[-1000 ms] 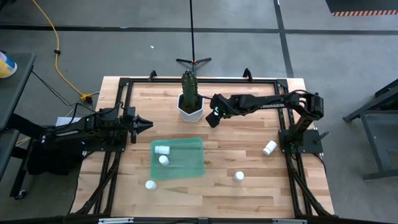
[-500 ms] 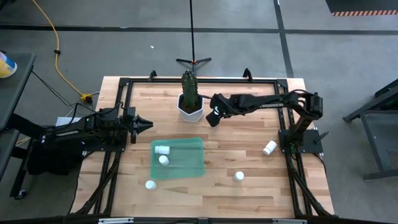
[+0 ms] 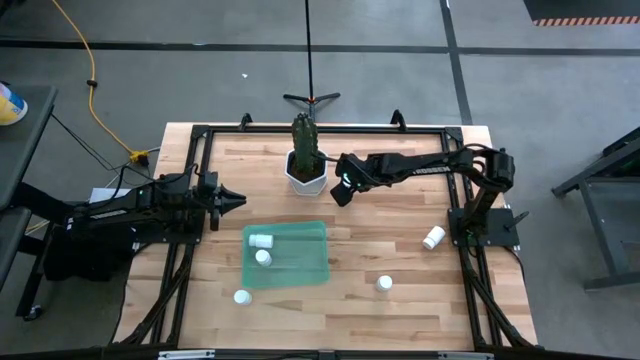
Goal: Pick and place pill bottles into a basket
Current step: Put the white pill bottle into the green bin
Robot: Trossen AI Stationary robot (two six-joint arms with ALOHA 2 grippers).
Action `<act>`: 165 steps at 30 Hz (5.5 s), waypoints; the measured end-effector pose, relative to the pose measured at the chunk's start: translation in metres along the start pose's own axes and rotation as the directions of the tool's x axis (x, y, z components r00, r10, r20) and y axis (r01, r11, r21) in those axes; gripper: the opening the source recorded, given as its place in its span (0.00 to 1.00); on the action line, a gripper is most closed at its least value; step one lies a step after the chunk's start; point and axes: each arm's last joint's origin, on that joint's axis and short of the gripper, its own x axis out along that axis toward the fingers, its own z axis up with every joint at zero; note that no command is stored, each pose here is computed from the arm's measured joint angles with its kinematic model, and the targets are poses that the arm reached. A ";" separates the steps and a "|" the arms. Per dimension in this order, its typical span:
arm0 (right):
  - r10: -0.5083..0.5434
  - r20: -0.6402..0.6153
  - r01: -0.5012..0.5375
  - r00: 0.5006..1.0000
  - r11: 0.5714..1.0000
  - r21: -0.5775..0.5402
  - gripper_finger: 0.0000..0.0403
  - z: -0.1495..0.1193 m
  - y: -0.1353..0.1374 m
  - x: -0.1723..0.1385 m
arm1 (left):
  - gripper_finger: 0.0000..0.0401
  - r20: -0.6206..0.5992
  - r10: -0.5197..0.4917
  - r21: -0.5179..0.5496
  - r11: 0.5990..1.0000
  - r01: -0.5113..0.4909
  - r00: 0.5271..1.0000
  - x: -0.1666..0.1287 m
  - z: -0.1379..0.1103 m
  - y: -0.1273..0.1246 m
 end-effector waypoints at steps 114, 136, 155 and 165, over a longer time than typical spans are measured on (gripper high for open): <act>0.096 0.019 -0.097 0.995 0.994 0.040 0.36 0.013 -0.004 0.018 | 0.24 -0.001 -0.001 -0.002 1.000 0.001 1.000 0.000 0.000 0.000; -0.039 -0.031 0.037 0.999 0.997 -0.062 0.36 0.008 0.016 -0.005 | 0.24 -0.001 0.000 -0.002 1.000 0.000 1.000 0.000 0.000 0.000; -0.189 0.057 0.193 0.980 0.978 -0.081 0.36 0.043 0.039 -0.078 | 0.24 0.000 0.001 -0.002 1.000 -0.001 1.000 0.000 0.000 0.000; -0.176 0.053 0.179 0.983 0.981 -0.070 0.36 0.036 0.055 -0.103 | 0.24 0.000 0.000 -0.002 1.000 0.000 1.000 0.000 0.000 0.000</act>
